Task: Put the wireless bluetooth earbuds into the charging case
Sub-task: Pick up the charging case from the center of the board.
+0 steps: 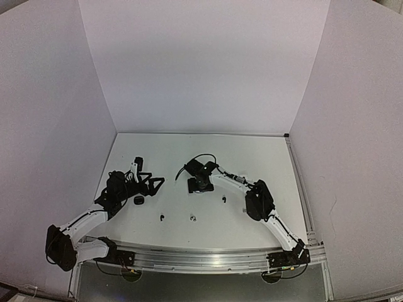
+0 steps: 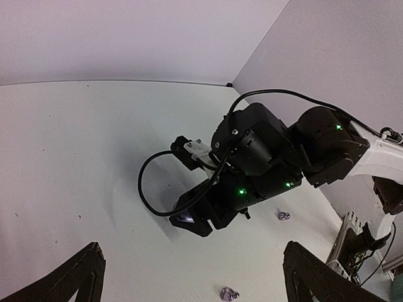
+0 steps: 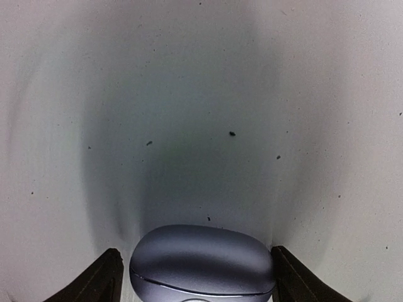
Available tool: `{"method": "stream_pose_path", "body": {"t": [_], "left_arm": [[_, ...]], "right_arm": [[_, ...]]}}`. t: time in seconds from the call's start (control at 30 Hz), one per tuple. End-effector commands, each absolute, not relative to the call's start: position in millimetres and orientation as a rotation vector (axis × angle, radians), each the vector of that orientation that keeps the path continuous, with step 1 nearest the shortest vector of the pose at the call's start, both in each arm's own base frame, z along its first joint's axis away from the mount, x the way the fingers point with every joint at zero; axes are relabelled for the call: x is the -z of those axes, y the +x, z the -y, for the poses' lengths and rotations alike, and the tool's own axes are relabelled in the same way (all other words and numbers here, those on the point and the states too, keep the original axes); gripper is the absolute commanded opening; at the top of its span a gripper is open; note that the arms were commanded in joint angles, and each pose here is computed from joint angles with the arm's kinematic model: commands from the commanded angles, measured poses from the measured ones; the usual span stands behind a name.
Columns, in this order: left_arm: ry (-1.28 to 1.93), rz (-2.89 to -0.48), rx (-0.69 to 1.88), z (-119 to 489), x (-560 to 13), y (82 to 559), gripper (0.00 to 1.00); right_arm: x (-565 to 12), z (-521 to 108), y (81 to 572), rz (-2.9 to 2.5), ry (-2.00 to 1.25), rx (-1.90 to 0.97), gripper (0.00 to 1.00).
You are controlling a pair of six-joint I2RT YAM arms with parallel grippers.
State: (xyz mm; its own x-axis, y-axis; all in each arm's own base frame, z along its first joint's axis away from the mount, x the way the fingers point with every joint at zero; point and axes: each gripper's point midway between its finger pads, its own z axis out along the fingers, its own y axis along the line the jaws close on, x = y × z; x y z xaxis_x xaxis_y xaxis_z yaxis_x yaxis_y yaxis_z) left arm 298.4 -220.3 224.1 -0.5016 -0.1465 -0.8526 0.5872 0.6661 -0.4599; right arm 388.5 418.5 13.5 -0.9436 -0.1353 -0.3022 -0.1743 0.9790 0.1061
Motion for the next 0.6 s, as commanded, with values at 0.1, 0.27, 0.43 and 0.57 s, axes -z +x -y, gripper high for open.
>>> {"method": "stream_pose_path", "body": {"t": [0.1, 0.27, 0.43, 0.57], "left_arm": [[0.344, -1.852, 0.929, 219, -235, 301, 0.97], [0.349, -1.853, 0.935, 220, -235, 302, 0.96], [0.369, -1.844, 0.949, 223, -236, 300, 0.93], [0.381, -1.83, 0.962, 224, -239, 298, 0.91]], "right_arm": [[-1, -414, 390, -2.838, -0.218, -0.158, 0.63], [-23, -425, 396, -2.802, -0.229, -0.238, 0.46], [-76, -443, 411, -2.684, -0.193, -0.377, 0.42], [-142, -456, 421, -2.544, -0.152, -0.535, 0.4]]}}
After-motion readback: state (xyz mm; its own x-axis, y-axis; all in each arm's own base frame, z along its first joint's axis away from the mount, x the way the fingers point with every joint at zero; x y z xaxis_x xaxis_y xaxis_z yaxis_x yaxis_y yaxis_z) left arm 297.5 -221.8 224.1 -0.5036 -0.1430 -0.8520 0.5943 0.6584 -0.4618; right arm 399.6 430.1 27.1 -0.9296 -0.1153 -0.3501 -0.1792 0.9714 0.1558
